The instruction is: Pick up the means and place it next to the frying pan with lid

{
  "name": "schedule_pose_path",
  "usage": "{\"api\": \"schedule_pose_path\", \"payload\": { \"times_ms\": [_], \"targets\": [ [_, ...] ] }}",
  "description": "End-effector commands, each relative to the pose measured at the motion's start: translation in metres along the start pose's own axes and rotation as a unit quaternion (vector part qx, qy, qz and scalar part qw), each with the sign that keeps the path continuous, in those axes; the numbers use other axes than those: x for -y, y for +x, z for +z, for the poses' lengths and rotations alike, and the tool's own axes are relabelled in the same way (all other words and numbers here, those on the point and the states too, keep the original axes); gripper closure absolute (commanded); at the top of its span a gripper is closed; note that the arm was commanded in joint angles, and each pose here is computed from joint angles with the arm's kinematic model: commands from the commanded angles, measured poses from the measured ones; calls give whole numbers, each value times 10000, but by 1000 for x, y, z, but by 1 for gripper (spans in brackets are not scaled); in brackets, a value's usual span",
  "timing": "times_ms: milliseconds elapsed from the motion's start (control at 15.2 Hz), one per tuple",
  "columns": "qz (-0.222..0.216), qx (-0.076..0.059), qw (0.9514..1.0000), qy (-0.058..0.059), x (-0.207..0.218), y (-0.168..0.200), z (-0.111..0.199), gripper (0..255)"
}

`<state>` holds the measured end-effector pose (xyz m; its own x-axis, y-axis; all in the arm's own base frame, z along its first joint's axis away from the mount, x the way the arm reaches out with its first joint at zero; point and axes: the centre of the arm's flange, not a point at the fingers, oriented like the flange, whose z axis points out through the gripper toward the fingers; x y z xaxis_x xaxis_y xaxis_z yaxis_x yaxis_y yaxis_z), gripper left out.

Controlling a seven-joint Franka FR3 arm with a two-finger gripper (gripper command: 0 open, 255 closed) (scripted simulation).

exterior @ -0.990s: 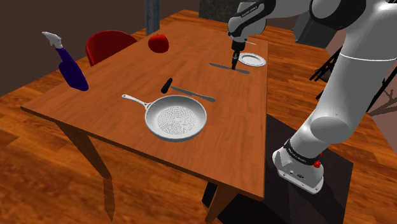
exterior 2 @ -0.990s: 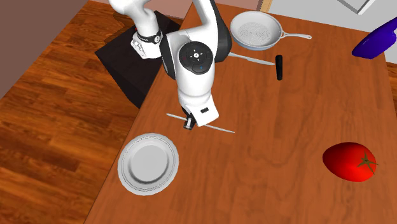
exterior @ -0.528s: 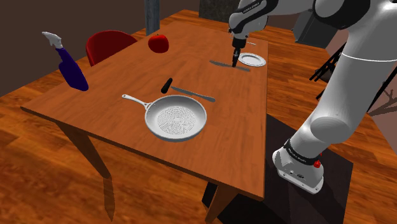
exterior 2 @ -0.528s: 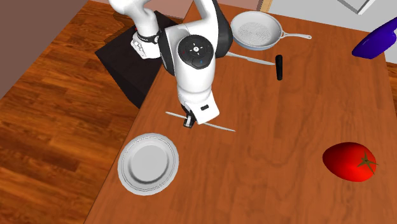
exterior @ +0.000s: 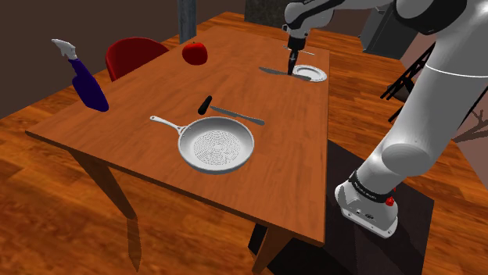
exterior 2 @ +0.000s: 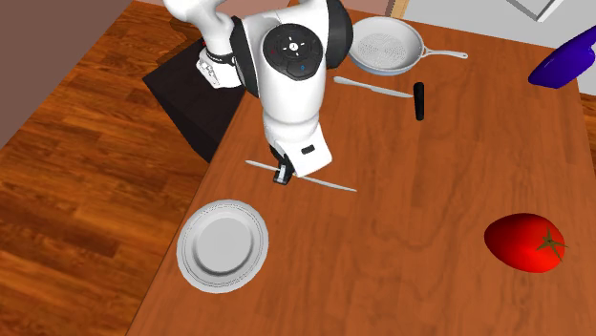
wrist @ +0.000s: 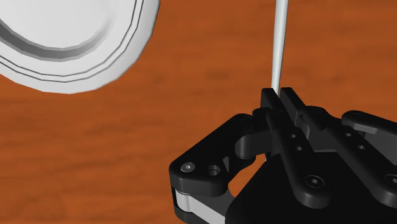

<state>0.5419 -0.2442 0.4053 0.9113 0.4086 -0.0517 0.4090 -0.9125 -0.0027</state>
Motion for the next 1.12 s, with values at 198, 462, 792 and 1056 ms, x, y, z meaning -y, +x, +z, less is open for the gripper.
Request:
{"api": "schedule_pose_path", "payload": {
  "times_ms": [198,462,792,1056],
  "targets": [
    [1,2,10000,2,0,-1,-27,255],
    [1,2,10000,2,0,-2,-48,255],
    [1,2,10000,2,13,1,-67,255],
    [1,2,10000,2,64,16,-68,255]
  ]
}}
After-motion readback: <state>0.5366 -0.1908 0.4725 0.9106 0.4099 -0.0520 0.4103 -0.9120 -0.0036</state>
